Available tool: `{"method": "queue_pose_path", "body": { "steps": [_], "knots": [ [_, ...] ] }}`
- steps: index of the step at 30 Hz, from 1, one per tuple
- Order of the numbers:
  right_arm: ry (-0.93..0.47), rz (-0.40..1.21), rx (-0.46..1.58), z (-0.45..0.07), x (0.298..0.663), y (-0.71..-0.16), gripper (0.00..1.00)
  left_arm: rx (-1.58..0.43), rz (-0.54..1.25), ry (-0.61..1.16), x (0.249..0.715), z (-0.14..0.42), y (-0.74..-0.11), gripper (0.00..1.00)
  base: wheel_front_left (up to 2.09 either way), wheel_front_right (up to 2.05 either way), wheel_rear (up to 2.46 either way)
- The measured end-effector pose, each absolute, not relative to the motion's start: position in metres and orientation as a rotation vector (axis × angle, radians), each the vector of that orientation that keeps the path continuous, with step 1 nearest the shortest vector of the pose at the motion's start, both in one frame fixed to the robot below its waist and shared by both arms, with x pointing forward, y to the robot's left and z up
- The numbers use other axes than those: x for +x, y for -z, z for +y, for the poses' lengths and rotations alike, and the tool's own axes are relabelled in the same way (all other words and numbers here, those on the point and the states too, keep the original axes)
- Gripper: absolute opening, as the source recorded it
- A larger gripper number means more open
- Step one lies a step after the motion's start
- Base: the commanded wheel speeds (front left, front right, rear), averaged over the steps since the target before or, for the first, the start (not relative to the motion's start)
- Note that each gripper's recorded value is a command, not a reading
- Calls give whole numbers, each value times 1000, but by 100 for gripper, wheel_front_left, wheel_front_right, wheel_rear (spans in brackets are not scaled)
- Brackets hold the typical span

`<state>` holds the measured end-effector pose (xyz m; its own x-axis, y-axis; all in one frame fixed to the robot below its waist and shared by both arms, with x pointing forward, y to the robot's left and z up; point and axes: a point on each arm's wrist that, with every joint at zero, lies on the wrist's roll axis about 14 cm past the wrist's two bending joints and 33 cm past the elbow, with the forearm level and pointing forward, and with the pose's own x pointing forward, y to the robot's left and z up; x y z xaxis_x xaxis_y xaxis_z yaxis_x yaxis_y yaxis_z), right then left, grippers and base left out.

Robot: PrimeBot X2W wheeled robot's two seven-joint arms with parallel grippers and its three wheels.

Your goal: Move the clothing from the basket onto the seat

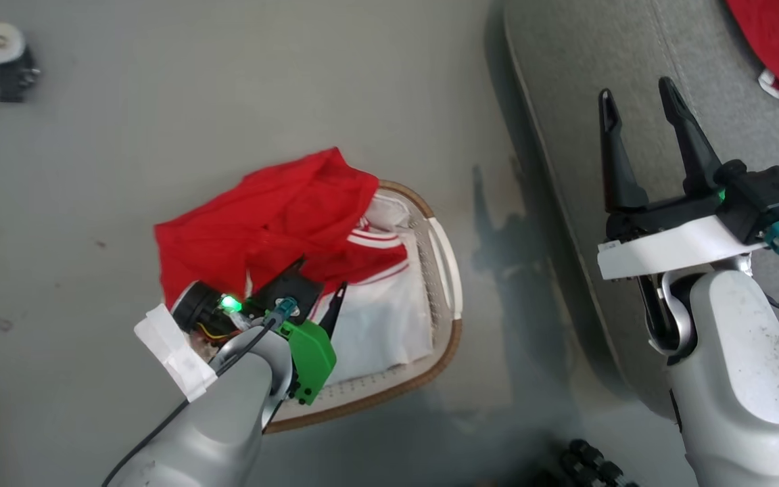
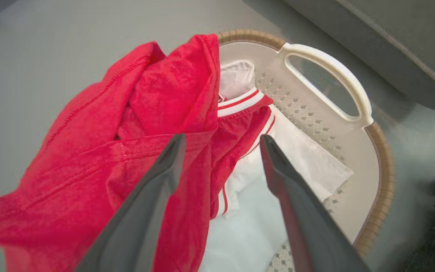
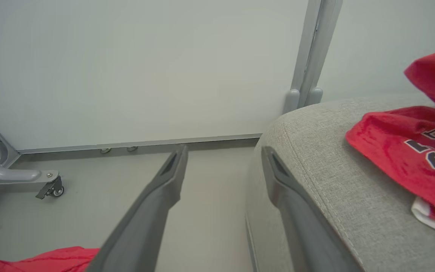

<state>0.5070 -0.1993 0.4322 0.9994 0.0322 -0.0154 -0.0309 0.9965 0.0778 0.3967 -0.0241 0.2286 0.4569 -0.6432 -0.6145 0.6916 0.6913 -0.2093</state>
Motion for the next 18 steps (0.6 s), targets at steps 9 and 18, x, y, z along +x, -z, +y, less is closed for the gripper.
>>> {"method": "queue_pose_path", "body": {
  "steps": [9, 18],
  "knots": [
    [-2, 58, 71, -217, 510, -410, 100, 110, 914, 838, 382, -22, -158, 100, 0, 0, 0],
    [21, 123, 63, -229, 505, -385, 100, 154, 1003, 813, 376, -22, -108, 100, 0, 0, 0]
  ]
}}
